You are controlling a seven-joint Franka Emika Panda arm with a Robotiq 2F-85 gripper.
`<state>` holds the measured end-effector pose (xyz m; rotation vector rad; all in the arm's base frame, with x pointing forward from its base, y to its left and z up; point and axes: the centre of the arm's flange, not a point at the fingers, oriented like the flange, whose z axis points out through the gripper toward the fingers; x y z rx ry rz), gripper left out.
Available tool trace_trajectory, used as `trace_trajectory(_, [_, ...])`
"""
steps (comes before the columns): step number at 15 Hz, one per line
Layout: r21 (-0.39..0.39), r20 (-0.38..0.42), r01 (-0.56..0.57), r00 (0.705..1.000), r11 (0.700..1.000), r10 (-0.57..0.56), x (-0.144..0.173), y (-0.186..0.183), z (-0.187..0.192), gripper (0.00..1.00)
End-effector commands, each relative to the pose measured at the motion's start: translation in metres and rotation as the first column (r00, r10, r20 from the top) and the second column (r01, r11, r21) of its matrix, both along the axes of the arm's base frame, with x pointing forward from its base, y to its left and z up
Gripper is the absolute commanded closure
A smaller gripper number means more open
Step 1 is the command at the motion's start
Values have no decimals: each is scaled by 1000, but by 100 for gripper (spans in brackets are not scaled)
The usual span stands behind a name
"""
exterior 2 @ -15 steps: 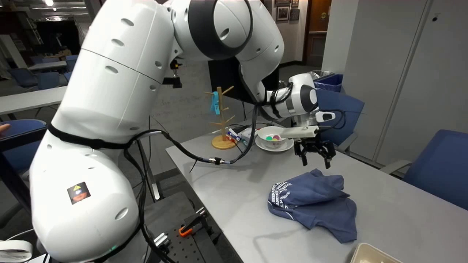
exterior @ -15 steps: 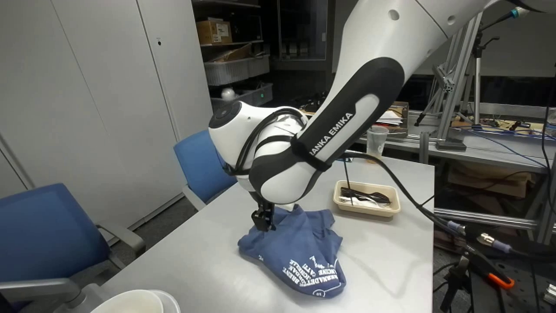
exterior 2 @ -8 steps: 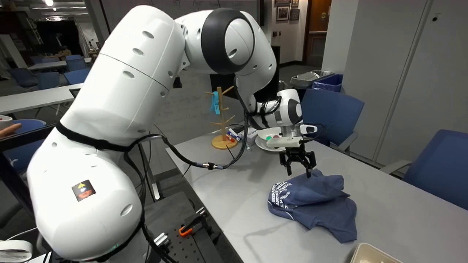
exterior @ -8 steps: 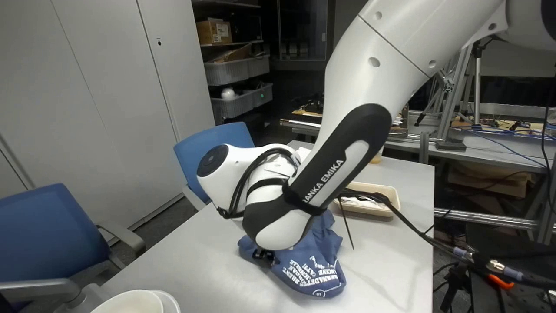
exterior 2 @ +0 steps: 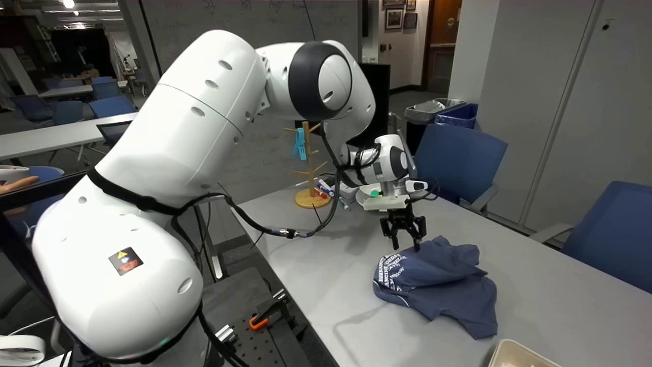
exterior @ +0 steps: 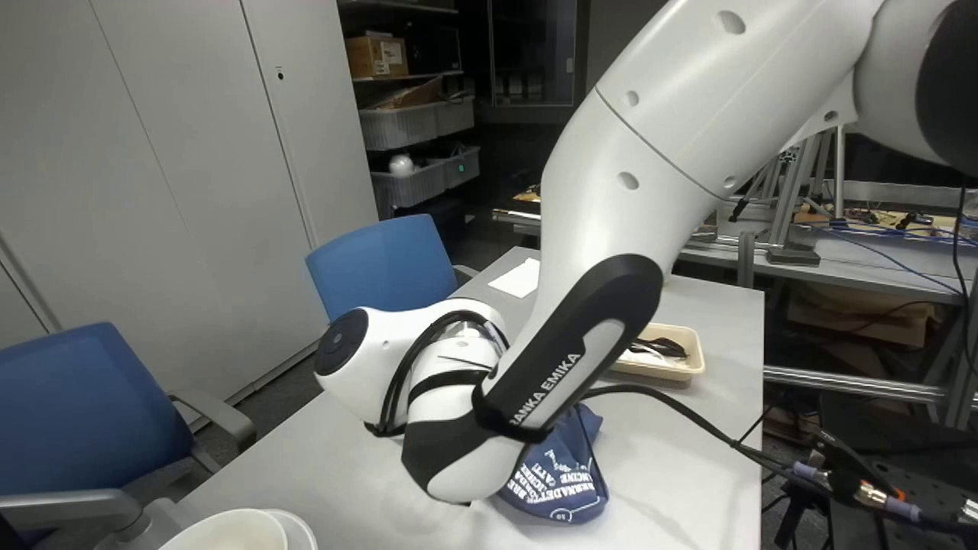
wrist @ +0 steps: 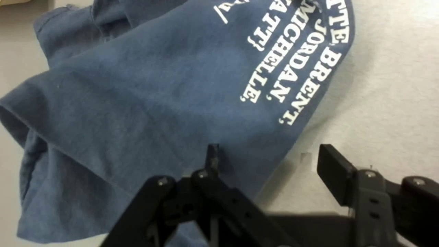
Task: Fold the blue shirt
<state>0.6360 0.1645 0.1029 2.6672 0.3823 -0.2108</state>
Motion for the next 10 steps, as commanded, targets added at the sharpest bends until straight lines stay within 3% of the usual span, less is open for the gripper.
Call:
trace_trajectory(1, [-63, 20, 6, 1000, 998, -5, 18, 8, -9, 50])
trace_trajectory(7, [-95, 58, 16, 998, 995, -10, 28, 5, -7, 98])
trace_trajectory(10, [-98, 68, 29, 997, 995, -23, 31, 3, -4, 100])
